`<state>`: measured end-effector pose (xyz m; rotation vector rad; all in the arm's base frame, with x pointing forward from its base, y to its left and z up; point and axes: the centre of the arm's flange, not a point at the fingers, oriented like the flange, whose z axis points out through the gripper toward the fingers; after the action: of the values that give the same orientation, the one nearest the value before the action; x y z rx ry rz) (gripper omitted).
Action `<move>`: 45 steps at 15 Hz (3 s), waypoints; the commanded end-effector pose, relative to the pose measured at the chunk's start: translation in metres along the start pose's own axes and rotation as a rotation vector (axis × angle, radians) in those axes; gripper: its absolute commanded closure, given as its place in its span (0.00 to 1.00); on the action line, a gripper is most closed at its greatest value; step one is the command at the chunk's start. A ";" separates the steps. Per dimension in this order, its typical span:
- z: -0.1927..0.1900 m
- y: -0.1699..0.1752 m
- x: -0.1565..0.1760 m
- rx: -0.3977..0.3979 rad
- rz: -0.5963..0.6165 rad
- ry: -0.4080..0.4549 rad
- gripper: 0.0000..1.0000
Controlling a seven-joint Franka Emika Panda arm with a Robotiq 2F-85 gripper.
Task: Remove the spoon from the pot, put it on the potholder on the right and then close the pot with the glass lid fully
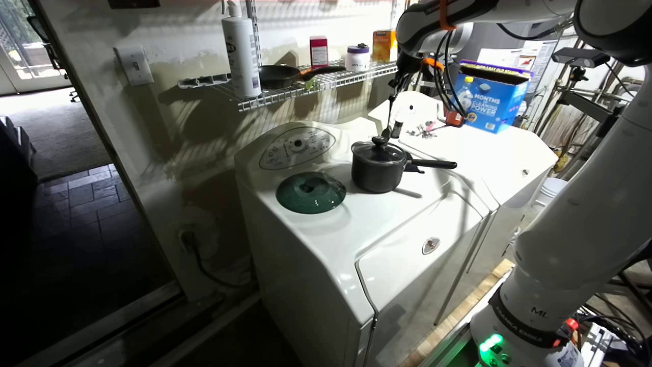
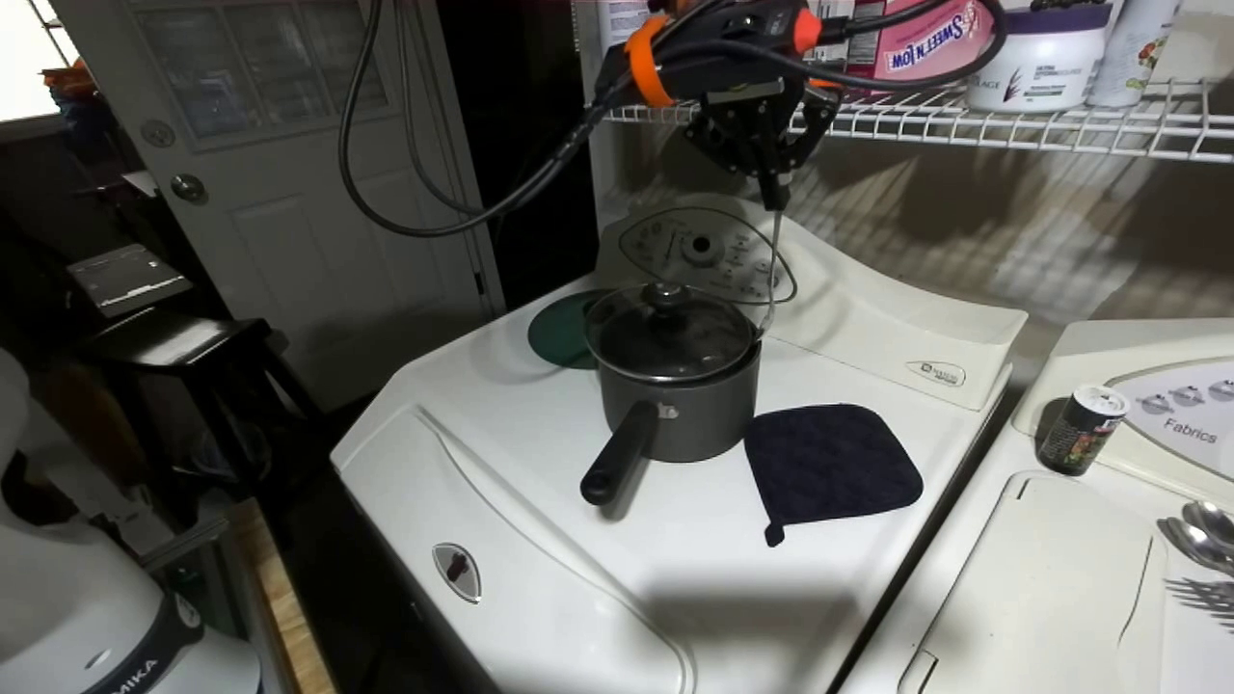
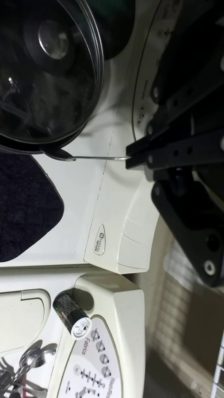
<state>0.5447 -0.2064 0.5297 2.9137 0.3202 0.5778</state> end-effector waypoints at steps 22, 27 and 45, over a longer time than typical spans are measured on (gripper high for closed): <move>0.023 0.118 -0.071 0.222 0.749 0.008 0.99; 0.038 0.136 -0.070 0.258 0.867 0.038 0.99; 0.119 0.157 -0.045 0.260 0.853 -0.140 0.99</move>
<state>0.5652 -0.3683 0.4342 3.2285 -0.9723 0.4829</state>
